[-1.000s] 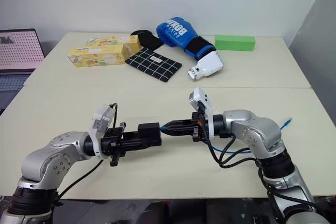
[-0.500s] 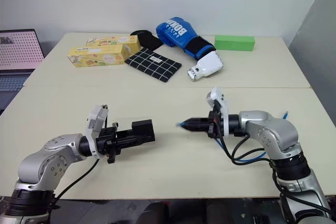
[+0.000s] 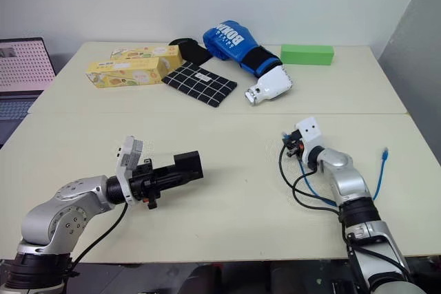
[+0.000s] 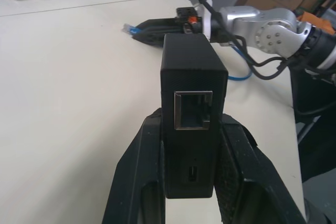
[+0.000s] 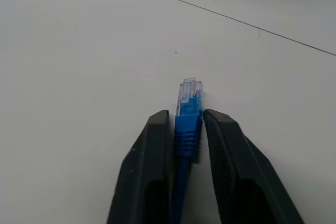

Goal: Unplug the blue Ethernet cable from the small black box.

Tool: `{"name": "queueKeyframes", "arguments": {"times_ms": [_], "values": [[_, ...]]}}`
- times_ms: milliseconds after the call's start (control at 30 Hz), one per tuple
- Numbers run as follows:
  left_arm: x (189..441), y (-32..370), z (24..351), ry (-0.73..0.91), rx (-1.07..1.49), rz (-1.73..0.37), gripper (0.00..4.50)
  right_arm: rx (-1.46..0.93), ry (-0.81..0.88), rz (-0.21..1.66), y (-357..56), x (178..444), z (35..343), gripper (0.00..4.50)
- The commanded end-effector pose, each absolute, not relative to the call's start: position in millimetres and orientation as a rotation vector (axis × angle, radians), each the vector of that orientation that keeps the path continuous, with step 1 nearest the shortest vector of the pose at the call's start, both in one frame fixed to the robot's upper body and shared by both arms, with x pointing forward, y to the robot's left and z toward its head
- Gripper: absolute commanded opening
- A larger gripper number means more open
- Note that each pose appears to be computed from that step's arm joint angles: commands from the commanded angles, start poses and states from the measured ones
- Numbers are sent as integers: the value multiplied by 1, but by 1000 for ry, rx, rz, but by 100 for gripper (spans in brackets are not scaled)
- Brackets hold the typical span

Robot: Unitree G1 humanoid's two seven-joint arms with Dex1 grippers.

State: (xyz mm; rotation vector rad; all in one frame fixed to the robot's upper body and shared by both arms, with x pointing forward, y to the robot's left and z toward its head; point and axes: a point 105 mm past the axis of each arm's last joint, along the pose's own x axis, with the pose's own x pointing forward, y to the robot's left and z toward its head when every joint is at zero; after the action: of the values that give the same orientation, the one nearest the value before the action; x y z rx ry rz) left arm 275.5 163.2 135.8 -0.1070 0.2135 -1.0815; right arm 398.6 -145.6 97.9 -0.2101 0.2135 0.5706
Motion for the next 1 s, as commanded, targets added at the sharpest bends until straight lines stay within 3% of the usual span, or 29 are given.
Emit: {"name": "queueKeyframes", "arguments": {"times_ms": [33, 167, 267, 433, 633, 833, 900, 1000], "values": [[292, 174, 147, 121, -54, -950, 80, -199, 156, 627, -143, 394, 123, 210], [327, 202, 155, -41, 12, -636, 80, -305, 50, 811, -127, 371, 154, 300], [345, 228, 157, -143, 56, -424, 80, -387, -51, 1028, -93, 340, 180, 300], [354, 240, 138, -173, 104, -329, 80, -421, -108, 1159, -49, 319, 193, 300], [364, 254, 122, -210, 138, -203, 80, -410, -99, 1201, -21, 315, 193, 300], [366, 262, 91, -134, 106, -150, 80, -423, -82, 1218, -17, 315, 191, 300], [364, 262, 86, -128, 63, -152, 150, -424, -81, 1217, -18, 315, 191, 302], [359, 259, 81, -122, 23, -175, 215, -427, -76, 1218, -19, 314, 191, 302]]}}
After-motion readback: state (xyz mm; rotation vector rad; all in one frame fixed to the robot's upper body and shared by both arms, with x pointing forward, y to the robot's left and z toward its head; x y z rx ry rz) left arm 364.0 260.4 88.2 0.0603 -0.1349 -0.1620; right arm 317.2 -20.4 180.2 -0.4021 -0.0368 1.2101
